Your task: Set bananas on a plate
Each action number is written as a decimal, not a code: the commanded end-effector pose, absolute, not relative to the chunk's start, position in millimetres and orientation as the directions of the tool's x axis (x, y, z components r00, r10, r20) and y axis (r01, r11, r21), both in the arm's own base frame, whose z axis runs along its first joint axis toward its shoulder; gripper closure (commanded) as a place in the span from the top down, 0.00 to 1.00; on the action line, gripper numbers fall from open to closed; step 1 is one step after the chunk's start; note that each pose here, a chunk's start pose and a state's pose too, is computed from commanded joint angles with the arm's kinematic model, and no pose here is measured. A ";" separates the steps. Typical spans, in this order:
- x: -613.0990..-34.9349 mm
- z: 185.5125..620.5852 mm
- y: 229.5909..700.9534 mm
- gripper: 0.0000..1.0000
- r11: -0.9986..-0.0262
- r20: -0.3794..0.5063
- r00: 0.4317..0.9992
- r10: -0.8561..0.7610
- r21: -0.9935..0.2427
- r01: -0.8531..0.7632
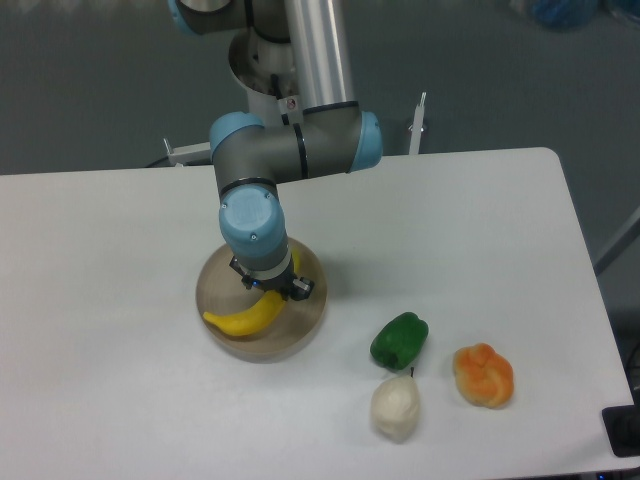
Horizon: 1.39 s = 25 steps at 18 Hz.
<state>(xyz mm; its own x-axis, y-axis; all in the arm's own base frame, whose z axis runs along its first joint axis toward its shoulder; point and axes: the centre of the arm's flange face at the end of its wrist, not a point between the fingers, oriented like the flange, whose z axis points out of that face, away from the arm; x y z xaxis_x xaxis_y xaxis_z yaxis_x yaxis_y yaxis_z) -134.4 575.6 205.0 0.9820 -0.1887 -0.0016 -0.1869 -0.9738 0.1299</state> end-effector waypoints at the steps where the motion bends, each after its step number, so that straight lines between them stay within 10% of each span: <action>1: -134.6 206.5 576.0 0.58 -0.974 -0.003 0.982 -0.189 0.127 -0.187; 6: -137.3 215.4 577.9 0.67 -0.977 -0.012 0.983 -0.185 0.113 -0.183; 10: -155.6 239.8 581.1 1.00 -0.985 -0.039 0.986 -0.160 0.074 -0.157; 25: -334.3 339.5 583.0 1.00 -0.966 -0.220 0.943 -0.249 -0.008 -0.257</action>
<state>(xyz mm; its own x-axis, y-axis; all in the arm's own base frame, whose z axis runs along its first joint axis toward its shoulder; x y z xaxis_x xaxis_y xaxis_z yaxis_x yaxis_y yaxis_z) -334.3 583.0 339.5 0.9433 -0.2486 -0.2197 -0.2566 -0.9665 -0.0079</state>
